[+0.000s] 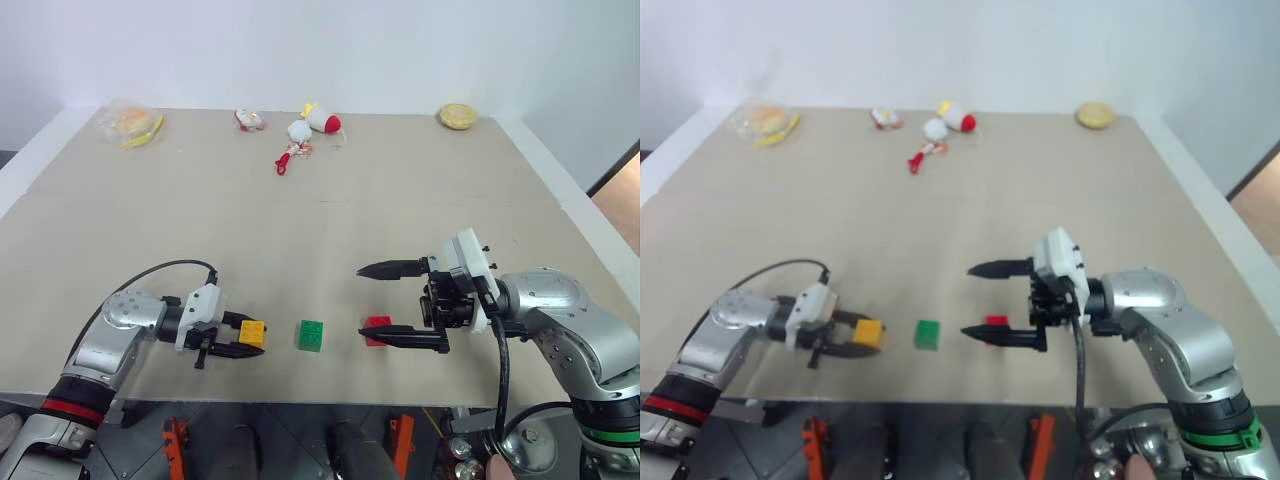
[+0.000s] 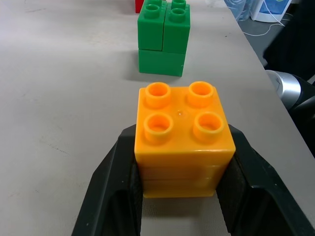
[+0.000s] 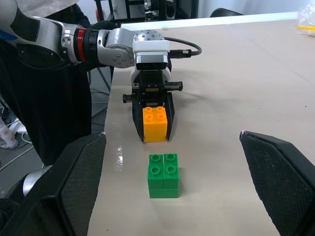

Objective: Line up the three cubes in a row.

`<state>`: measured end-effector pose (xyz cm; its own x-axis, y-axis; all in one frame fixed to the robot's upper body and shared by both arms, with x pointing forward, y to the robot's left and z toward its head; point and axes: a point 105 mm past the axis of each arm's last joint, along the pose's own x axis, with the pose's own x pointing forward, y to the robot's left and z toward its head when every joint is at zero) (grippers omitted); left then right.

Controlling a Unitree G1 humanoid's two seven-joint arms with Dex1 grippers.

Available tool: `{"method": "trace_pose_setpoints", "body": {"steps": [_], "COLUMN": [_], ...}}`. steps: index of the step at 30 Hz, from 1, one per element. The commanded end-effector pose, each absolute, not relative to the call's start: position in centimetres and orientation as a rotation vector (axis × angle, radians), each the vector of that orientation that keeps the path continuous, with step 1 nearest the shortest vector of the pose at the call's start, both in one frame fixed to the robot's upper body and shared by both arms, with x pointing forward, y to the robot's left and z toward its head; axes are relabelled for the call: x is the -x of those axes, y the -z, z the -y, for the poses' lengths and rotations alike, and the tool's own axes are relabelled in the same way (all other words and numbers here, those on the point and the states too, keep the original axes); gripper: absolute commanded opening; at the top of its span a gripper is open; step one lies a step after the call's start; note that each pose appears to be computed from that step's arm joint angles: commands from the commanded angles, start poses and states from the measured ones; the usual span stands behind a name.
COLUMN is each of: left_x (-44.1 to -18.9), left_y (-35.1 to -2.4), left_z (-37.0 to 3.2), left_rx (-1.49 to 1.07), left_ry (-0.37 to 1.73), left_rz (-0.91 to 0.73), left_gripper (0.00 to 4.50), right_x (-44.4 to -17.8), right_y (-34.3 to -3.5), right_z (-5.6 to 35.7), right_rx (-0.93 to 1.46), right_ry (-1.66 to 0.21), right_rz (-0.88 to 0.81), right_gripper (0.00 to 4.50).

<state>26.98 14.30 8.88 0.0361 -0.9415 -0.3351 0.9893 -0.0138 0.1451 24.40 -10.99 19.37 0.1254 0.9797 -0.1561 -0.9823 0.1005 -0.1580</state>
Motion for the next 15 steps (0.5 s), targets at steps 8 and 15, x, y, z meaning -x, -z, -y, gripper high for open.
{"method": "trace_pose_setpoints", "body": {"steps": [8, 15], "left_x": [-26.9, -27.3], "left_y": [-11.2, -17.9], "left_z": [-14.1, -11.5], "left_rx": [-0.372, -0.133], "left_ry": [1.562, 1.506], "left_rz": [-0.105, 0.029], "left_gripper": [4.46, 4.46], "right_x": [-24.2, -24.3], "right_y": [-20.3, -21.6], "right_z": [11.2, 12.4], "right_rx": [0.261, 0.166], "right_ry": [-1.451, -1.385], "right_rz": [0.027, 0.065], "right_gripper": [4.5, 4.5]}}
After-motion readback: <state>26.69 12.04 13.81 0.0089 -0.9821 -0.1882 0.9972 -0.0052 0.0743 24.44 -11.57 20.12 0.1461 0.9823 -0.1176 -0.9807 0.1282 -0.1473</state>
